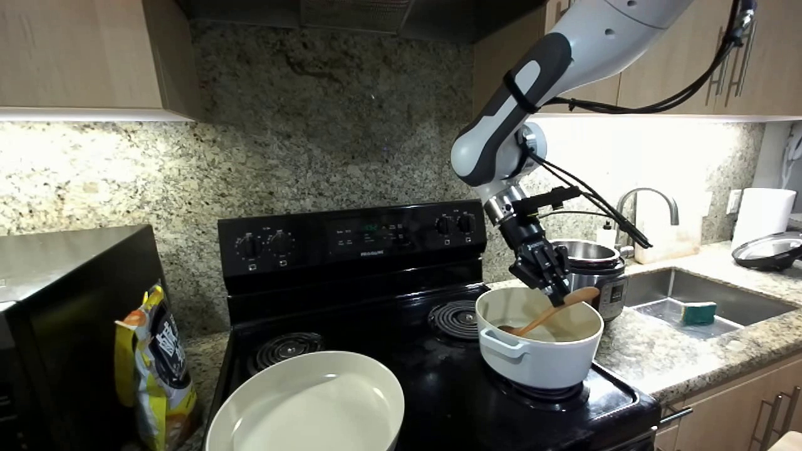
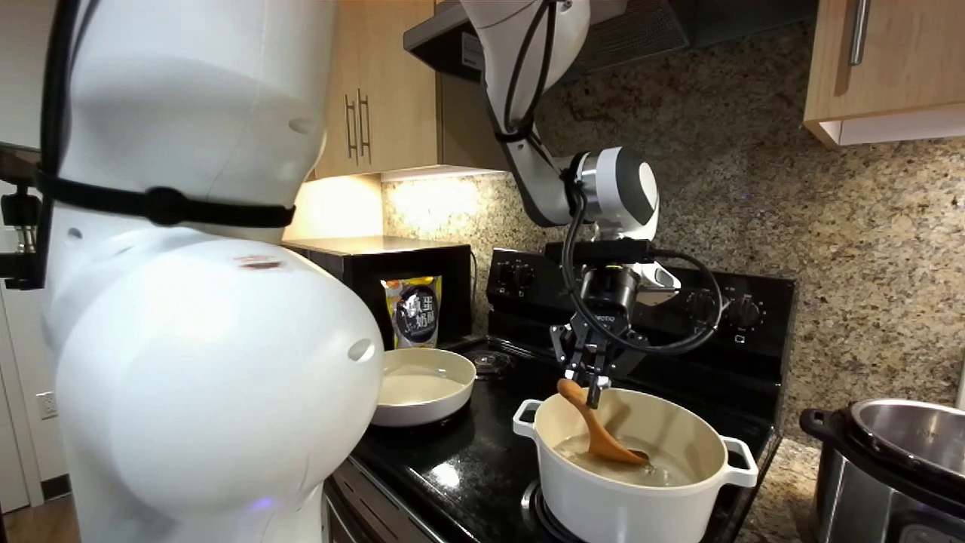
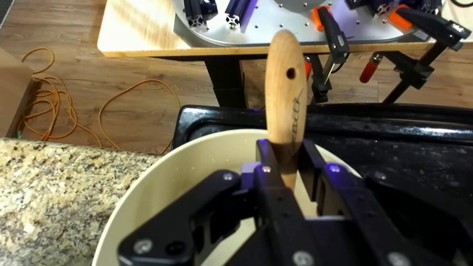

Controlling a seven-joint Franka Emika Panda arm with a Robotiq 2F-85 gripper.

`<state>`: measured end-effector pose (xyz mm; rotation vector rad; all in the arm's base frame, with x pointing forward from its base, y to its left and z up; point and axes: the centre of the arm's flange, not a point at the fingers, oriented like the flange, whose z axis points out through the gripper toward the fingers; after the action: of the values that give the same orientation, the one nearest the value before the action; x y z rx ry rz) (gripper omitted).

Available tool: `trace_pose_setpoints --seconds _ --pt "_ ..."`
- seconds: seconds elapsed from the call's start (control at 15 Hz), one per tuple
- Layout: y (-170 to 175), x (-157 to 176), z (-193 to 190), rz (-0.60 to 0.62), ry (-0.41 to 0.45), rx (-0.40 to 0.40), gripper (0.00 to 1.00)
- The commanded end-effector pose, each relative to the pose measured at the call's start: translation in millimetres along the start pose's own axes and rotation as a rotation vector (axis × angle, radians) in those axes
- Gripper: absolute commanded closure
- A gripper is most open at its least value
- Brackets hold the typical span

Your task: Use the spatula to mix the water in the pot

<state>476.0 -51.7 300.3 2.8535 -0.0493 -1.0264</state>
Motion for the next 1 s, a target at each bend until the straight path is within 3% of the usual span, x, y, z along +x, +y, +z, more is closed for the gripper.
trace_pose_setpoints --seconds 0.0,0.53,0.93 --pt "6 13 -8 0.072 0.016 0.029 0.92" --pt "38 -22 -9 0.136 0.017 0.024 0.92" --pt "24 -45 4 -0.043 -0.131 -0.039 0.92"
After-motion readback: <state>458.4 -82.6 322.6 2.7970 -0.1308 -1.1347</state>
